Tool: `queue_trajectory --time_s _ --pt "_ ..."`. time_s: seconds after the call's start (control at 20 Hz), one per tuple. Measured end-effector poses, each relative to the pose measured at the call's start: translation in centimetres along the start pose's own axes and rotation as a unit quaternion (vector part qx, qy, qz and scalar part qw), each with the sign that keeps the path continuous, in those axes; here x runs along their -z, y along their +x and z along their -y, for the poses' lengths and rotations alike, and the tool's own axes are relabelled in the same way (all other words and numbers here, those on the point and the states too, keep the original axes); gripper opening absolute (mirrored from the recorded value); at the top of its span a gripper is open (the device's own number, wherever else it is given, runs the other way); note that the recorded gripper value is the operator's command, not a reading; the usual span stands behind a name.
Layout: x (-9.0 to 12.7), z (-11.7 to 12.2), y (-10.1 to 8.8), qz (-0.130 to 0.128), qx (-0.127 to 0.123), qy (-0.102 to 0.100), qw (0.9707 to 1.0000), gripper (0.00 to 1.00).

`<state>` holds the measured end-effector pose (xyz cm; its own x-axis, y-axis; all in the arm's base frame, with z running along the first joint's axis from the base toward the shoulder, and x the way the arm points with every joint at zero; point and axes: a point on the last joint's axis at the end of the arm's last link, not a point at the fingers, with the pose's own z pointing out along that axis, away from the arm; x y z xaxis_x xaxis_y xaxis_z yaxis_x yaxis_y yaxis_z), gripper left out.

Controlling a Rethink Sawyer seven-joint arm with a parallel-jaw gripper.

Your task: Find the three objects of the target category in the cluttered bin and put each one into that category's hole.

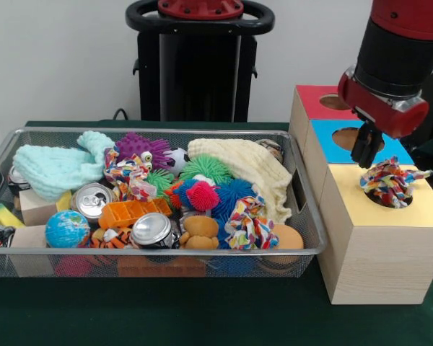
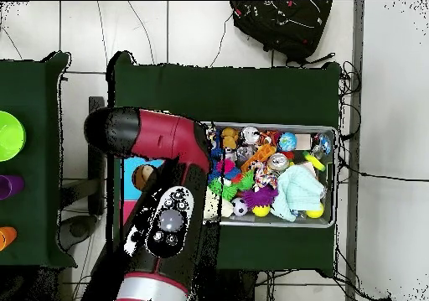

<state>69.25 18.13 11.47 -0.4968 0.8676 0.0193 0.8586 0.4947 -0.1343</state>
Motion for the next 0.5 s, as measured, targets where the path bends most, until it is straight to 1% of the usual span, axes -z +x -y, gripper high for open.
queue_trajectory --time_s 0.15,0.25,0.3,0.4,0.5 --pt "0.6 -1.6 -0.4 -0.008 0.008 0.008 0.9999 0.0" --pt "1.1 -3.1 -0.3 -0.013 0.019 0.014 0.9996 0.0" --pt "1.2 -3.5 -0.3 -0.014 0.022 0.014 0.9996 0.0" --pt "1.8 -5.2 0.0 -0.016 0.034 0.014 0.9992 0.0" --pt "2.0 -5.8 0.2 -0.016 0.038 0.011 0.9991 0.0"
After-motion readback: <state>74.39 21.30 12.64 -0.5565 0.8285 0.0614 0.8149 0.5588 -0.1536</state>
